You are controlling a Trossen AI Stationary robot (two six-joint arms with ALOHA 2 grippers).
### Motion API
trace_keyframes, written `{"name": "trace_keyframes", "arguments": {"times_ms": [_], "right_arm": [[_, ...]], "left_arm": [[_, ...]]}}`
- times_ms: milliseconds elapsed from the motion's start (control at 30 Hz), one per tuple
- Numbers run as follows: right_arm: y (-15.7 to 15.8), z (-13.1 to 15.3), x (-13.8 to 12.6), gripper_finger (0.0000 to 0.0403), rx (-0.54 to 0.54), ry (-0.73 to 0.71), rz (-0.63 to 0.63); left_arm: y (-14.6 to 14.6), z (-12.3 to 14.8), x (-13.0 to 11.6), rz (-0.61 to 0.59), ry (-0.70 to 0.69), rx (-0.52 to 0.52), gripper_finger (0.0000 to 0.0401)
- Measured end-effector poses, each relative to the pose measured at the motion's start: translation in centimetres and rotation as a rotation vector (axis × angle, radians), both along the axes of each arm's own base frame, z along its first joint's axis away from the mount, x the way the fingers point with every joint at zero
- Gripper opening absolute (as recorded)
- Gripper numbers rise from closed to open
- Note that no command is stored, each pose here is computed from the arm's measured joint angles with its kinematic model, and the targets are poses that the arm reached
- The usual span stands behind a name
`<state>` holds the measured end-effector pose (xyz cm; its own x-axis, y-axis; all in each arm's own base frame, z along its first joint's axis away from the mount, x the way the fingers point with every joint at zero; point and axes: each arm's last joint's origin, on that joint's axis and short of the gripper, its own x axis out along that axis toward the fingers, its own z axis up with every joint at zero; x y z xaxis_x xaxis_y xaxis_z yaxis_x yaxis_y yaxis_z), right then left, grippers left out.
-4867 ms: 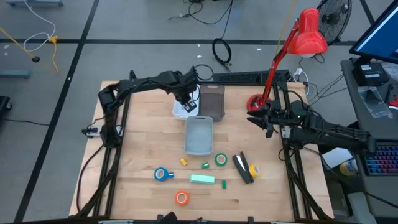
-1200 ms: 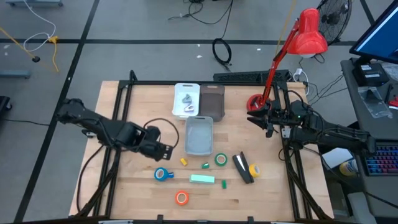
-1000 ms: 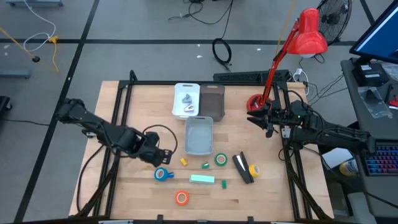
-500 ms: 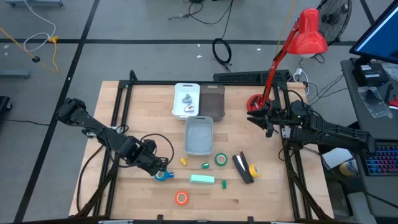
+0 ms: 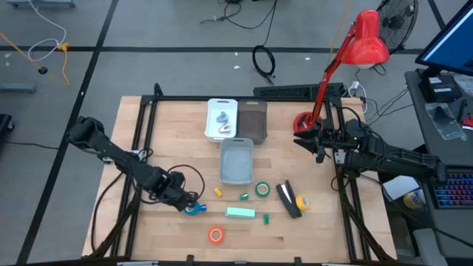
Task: Pick and place Stapler, Stapler remover, tape
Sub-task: Put the blue tape into the black bin
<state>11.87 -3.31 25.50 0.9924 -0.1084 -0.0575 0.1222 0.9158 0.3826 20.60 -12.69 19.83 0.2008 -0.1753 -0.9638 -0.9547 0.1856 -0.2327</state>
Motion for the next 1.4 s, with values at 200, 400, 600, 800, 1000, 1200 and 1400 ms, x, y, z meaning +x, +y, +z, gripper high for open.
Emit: {"name": "trace_keyframes", "arguments": {"times_ms": [200,400,600,800,1000,1200,1400], "right_arm": [[0.0,0.0,0.0,0.0146,0.0,0.0,-0.001],[0.0,0.0,0.0,0.0146,0.0,-0.001,0.0],[0.0,0.0,0.0,0.0146,0.0,-0.001,0.0],[0.0,0.0,0.0,0.0146,0.0,-0.001,0.0],[0.0,0.0,0.0,0.0146,0.0,-0.001,0.0],[0.0,0.0,0.0,0.0146,0.0,-0.001,-0.001],[0.0,0.0,0.0,0.0146,0.0,0.0,-0.001]], "left_arm": [[-0.2,-0.9,0.0,0.015,-0.028,-0.041,0.0118],[-0.1,-1.0,0.0,0.022,-0.022,-0.02,0.0118],[-0.3,-1.7,0.3,0.024,-0.014,-0.005,0.0128],[-0.3,-1.8,0.4,0.041,0.0,-0.012,0.0183],[-0.6,-2.0,0.3,0.037,0.0,-0.004,0.022],[-1.0,-3.2,0.8,0.032,0.032,0.008,0.0225],[-1.4,-4.4,1.3,0.012,0.047,0.022,0.0225]]}}
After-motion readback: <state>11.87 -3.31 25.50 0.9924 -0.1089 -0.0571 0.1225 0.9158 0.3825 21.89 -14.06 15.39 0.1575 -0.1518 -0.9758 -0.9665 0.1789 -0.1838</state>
